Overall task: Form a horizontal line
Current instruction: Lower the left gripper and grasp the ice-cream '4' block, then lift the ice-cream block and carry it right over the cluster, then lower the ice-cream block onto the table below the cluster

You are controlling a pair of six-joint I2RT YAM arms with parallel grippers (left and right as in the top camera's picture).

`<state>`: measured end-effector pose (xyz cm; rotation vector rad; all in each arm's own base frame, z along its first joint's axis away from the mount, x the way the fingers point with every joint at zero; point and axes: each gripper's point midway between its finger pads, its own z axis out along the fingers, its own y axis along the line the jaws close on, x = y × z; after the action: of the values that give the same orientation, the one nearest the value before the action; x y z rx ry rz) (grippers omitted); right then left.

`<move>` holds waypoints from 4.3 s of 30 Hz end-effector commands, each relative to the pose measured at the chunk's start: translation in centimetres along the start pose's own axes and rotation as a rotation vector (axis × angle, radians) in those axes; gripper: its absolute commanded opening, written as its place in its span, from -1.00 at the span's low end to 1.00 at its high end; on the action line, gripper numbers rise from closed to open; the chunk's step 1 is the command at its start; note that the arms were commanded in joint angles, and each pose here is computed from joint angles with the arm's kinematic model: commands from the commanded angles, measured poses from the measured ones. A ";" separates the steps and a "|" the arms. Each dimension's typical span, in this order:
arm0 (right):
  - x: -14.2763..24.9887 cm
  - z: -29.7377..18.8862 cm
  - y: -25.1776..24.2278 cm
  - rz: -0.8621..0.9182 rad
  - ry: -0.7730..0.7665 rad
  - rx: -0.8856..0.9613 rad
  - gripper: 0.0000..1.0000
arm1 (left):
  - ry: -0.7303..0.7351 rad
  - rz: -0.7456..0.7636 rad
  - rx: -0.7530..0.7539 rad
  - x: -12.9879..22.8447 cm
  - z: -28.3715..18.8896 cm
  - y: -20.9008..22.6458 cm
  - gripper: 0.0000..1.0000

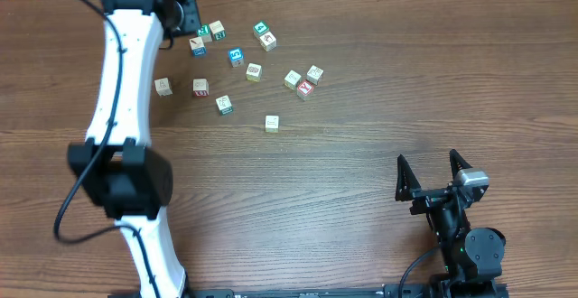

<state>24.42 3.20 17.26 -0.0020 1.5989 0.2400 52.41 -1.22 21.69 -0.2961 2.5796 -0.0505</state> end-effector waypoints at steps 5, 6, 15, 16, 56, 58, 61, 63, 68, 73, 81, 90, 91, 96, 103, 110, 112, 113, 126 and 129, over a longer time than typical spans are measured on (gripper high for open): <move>0.2 0.0 -0.2 -0.004 -0.004 0.009 1.00 | 0.194 0.004 0.093 4.8 -2.7 -1.5 -0.50; 0.2 0.0 -0.2 -0.004 -0.004 0.009 1.00 | 0.233 0.007 0.088 5.8 -2.9 -1.5 -0.53; 0.2 0.0 -0.2 -0.004 -0.004 0.009 1.00 | 0.513 0.154 0.057 14.1 -4.7 -5.0 -0.60; 0.2 0.0 -0.2 -0.004 -0.004 0.009 1.00 | 0.531 0.174 0.057 14.8 -4.8 -5.6 -0.60; 0.2 0.0 -0.2 -0.004 -0.004 0.009 1.00 | 0.507 0.421 -0.036 26.5 6.4 -11.4 -0.61; 0.2 0.0 -0.2 -0.004 -0.004 0.009 1.00 | 0.470 0.419 -0.030 25.8 6.8 -11.7 -0.61; 0.2 0.0 -0.2 -0.004 -0.004 0.009 1.00 | 0.383 0.424 -0.072 24.0 7.6 -11.6 -0.60; 0.2 0.0 -0.2 -0.004 -0.004 0.009 1.00 | 0.321 0.428 -0.113 22.7 8.0 -11.2 -0.60; 0.2 0.0 -0.2 -0.004 -0.004 0.009 1.00 | 0.191 0.392 -0.113 19.5 8.9 -11.6 -0.61; 0.2 0.0 -0.2 -0.004 -0.004 0.009 1.00 | 0.123 0.343 -0.062 16.6 8.6 -12.5 -0.65; 0.2 0.0 -0.2 -0.004 -0.004 0.009 1.00 | 0.177 0.296 0.012 15.2 1.8 -13.0 -0.60; 0.2 0.0 -0.2 -0.004 -0.004 0.009 1.00 | 0.159 0.208 0.010 15.5 -8.3 -9.7 -0.61; 0.2 0.0 -0.2 -0.004 -0.004 0.009 1.00 | 0.157 0.199 0.008 15.7 -9.4 -9.2 -0.62; 0.2 0.0 -0.2 -0.004 -0.004 0.009 1.00 | 0.180 0.147 -0.010 17.1 -13.1 -7.1 -0.66; 0.2 0.0 -0.2 -0.004 -0.004 0.009 1.00 | 0.249 0.105 -0.055 19.8 -13.7 -5.8 -0.73; 0.2 0.0 -0.2 -0.004 -0.004 0.009 1.00 | 0.347 0.080 -0.134 24.0 -9.5 -4.7 -0.70; 0.2 0.0 -0.2 -0.004 -0.004 0.009 1.00 | 0.368 0.073 -0.146 25.3 -7.9 -4.4 -0.70; 0.2 0.0 -0.2 -0.004 -0.004 0.009 1.00 | 0.374 0.068 -0.152 25.8 -7.1 -4.2 -0.69; 0.2 0.0 -0.2 -0.004 -0.004 0.009 1.00 | 0.377 -0.041 -0.175 30.2 -1.2 -3.0 -0.63; 0.2 0.0 -0.2 -0.004 -0.004 0.009 1.00 | 0.372 -0.051 -0.174 30.5 -0.8 -3.0 -0.61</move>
<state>24.42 3.20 17.27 -0.0020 1.5985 0.2400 27.66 -10.75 7.58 -0.4096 2.9545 0.1168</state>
